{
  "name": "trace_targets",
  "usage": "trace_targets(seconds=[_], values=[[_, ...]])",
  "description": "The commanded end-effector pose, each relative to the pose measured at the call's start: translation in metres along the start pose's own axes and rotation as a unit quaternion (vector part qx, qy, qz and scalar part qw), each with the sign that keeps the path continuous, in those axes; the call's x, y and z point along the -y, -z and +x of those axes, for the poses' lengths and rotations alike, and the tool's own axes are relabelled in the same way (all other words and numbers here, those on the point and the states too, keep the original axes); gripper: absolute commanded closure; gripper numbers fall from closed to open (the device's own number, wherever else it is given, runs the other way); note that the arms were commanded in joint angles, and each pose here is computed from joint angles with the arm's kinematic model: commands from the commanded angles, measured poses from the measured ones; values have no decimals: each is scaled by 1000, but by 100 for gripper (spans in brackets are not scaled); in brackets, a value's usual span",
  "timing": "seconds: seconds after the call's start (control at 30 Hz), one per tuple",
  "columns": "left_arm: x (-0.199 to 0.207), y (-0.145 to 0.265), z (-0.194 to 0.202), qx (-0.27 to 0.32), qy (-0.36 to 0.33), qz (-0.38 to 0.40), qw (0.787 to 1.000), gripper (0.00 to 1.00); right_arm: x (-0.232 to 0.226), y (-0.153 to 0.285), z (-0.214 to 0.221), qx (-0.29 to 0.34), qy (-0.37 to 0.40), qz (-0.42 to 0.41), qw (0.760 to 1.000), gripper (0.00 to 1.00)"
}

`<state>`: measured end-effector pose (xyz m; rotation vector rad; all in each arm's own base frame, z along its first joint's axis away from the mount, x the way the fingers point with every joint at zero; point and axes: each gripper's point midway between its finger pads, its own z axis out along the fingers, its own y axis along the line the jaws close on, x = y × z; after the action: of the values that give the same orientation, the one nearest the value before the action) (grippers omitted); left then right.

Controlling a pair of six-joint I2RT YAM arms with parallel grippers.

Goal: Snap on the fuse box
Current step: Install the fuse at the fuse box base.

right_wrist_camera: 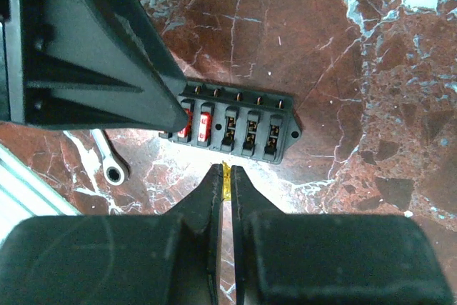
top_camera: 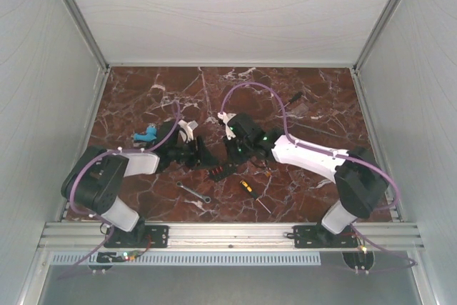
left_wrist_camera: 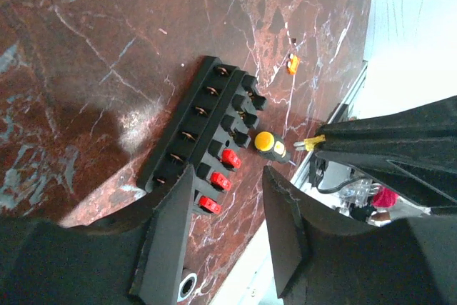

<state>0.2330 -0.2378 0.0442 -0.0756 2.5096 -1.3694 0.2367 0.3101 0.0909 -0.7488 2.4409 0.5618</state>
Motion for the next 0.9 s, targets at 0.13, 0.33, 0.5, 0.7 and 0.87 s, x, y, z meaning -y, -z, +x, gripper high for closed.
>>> trace_targets(seconds=[0.13,0.33,0.5,0.7,0.87], values=[[7,-2,3,0,7,35,999,57,-5,-1,-13,9,-5,6,1000,100],[8,-2,7,-4,10,35,999,57,-5,-3,-13,4,-4,11,1000,100],[3,3,0,15,2,9,1000,54,-5,-6,-11,-2,8,20,1000,100],[-6,11,-3,32,8,-26,999,50,-6,-11,-11,-6,28,45,999,100],[-16,15,4,33,33,-51,998,48,-10,-18,-10,-8,41,58,997,100]])
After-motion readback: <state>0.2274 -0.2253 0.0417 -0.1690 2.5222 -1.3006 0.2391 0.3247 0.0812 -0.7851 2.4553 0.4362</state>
